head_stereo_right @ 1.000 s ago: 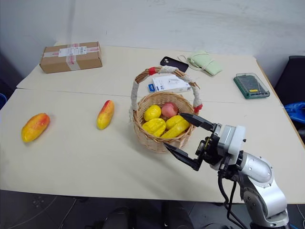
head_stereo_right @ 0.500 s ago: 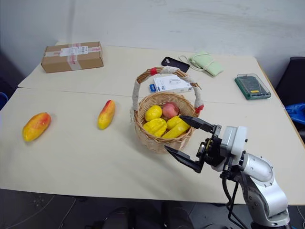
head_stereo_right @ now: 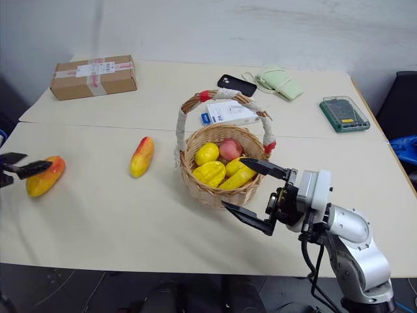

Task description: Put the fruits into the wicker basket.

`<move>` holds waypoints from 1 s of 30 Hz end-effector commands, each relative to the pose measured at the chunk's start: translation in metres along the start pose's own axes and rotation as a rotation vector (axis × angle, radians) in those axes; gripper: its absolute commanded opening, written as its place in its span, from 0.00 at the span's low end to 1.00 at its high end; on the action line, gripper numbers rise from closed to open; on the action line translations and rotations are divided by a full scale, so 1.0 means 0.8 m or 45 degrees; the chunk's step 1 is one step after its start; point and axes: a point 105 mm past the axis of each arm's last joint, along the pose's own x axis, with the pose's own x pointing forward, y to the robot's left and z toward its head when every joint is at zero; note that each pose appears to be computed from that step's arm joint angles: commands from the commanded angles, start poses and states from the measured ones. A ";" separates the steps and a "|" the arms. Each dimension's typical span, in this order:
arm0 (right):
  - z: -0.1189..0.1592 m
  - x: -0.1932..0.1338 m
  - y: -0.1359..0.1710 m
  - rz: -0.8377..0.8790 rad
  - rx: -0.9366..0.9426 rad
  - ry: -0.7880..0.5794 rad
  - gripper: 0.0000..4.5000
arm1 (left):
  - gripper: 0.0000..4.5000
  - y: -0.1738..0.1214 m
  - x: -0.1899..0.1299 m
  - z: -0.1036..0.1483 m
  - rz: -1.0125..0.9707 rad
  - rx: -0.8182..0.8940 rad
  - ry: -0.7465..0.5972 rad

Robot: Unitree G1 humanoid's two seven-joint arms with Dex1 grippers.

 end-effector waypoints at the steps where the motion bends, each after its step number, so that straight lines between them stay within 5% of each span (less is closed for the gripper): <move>1: 0.002 -0.006 0.001 -0.020 -0.043 -0.019 1.00 | 0.99 0.011 -0.008 0.002 0.047 0.003 0.036; 6: -0.001 -0.012 0.005 -0.052 -0.052 -0.019 1.00 | 0.99 -0.001 0.002 -0.012 -0.038 -0.017 0.078; 12: -0.003 -0.019 0.007 -0.066 -0.059 -0.007 1.00 | 0.60 -0.017 0.000 0.005 -0.185 0.080 -0.039; 16: -0.007 -0.034 0.003 -0.110 -0.071 0.038 1.00 | 0.59 -0.049 -0.016 0.025 -0.454 0.204 -0.133; 23: -0.017 -0.083 -0.009 -0.282 -0.125 0.179 1.00 | 0.59 -0.171 -0.069 0.055 -1.182 0.447 -0.225; 30: -0.013 -0.108 -0.008 -0.416 -0.154 0.223 1.00 | 0.59 -0.372 -0.046 0.133 -1.601 0.661 -0.603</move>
